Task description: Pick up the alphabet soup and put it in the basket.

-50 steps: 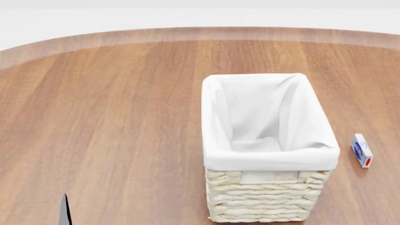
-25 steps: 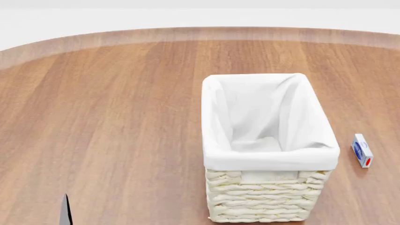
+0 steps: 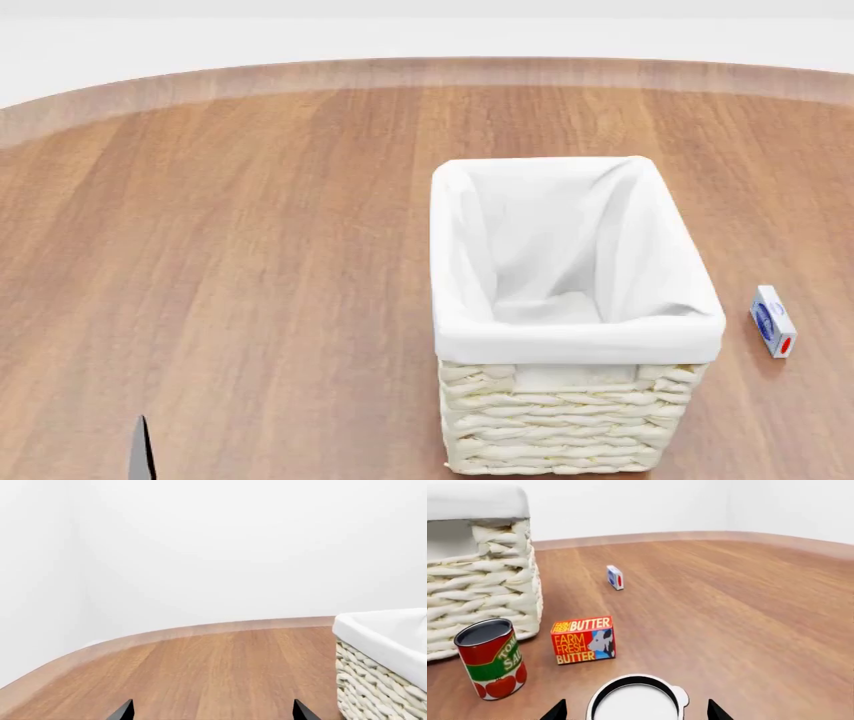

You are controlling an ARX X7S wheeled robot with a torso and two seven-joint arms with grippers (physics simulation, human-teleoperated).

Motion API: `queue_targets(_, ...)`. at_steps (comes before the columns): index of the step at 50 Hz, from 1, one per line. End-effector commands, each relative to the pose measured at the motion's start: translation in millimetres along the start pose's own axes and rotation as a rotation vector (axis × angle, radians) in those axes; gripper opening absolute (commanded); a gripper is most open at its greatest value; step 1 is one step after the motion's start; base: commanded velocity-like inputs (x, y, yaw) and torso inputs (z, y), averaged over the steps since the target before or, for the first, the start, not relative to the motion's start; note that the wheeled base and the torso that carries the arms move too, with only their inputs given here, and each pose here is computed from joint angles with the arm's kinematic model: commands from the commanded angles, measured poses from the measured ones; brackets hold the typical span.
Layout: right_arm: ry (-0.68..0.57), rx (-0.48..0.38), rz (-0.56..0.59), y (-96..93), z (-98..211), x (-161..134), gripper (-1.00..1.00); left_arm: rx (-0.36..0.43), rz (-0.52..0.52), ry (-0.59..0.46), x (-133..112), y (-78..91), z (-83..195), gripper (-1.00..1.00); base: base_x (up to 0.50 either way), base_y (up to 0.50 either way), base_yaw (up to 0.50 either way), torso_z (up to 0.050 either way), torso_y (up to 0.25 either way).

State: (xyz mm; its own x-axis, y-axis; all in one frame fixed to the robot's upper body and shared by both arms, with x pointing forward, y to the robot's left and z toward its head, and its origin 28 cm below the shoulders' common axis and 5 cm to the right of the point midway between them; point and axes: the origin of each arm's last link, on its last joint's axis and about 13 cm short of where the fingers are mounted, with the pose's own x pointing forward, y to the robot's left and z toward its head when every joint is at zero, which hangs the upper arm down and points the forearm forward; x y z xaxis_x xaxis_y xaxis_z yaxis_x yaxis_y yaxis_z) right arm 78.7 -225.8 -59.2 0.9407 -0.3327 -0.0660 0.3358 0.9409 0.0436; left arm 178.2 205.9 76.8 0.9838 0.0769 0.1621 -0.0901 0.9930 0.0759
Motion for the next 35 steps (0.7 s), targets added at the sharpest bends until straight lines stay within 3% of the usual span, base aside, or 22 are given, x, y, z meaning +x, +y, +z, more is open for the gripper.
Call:
queue_targets(1, 0.012, -0.003, -0.017, -1.0, -6.6, 4.2, 1.00, -0.001, 0.001, 0.001, 0.1, 0.6, -0.3, 1.00, 0.00, 0.00, 0.00, 0.000, 0.000)
queue_targets(35, 0.067, -0.004, -0.040, 3.1, -35.1, 20.7, 1.00, -0.002, 0.001, 0.003, -0.1, 0.1, -0.8, 1.00, 0.00, 0.00, 0.00, 0.000, 0.000)
